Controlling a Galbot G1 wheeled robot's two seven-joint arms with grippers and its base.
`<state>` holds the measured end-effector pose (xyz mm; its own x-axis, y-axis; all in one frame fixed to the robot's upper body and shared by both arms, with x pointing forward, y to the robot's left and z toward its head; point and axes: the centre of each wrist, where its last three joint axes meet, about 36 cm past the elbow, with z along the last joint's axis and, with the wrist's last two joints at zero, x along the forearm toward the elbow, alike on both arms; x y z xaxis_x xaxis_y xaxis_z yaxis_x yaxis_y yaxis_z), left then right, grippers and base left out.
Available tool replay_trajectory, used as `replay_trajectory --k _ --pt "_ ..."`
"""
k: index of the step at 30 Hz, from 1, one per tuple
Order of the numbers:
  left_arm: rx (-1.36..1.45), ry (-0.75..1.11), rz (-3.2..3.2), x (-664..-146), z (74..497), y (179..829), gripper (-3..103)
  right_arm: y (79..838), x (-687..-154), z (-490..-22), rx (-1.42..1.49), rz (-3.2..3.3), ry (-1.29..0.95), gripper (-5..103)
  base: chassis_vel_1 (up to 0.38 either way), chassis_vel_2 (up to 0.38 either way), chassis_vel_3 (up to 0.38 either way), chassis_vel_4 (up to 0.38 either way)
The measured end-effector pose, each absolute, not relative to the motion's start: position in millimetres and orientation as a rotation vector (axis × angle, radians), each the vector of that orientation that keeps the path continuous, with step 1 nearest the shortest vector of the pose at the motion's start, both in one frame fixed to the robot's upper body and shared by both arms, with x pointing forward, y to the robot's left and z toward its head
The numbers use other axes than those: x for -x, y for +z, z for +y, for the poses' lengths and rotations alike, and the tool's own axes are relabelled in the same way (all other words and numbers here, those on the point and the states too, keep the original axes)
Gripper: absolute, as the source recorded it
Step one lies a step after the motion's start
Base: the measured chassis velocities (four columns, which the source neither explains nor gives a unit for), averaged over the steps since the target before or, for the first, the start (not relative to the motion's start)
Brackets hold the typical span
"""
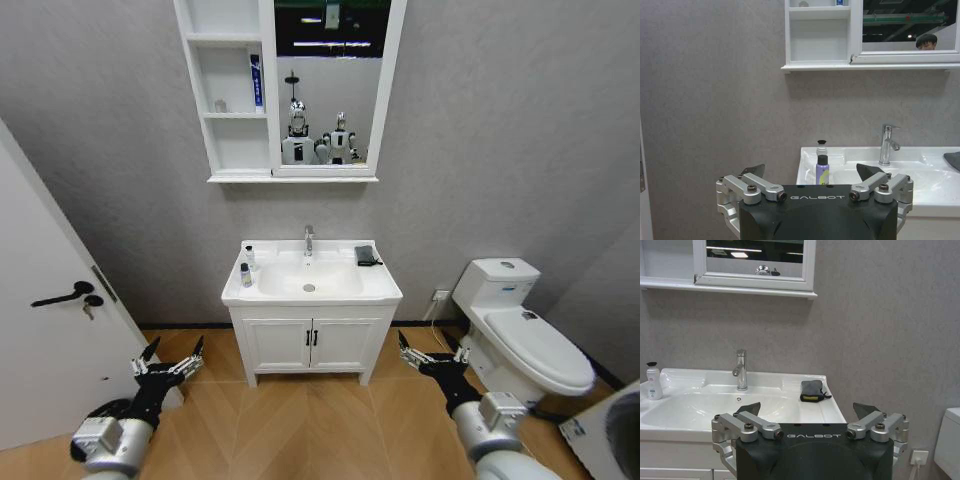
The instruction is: Move facial cleanser and shampoo from washbasin to cabinet, then wipe washbasin with towel.
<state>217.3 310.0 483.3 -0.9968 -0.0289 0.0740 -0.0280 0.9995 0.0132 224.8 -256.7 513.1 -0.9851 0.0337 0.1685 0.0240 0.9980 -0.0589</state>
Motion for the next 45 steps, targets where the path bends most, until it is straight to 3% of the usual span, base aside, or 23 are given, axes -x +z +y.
replay_trajectory --k 30,45 --pt "-0.064 -0.019 -3.078 -213.0 306.9 484.2 100 512.3 -224.7 -253.5 0.036 -2.984 0.097 100 -0.184 0.186 0.184 -0.185" --pt "0.0 -0.049 -3.051 -225.5 312.0 450.3 100 516.5 -240.1 -266.1 0.059 -3.016 0.089 100 -0.035 0.039 0.033 -0.016"
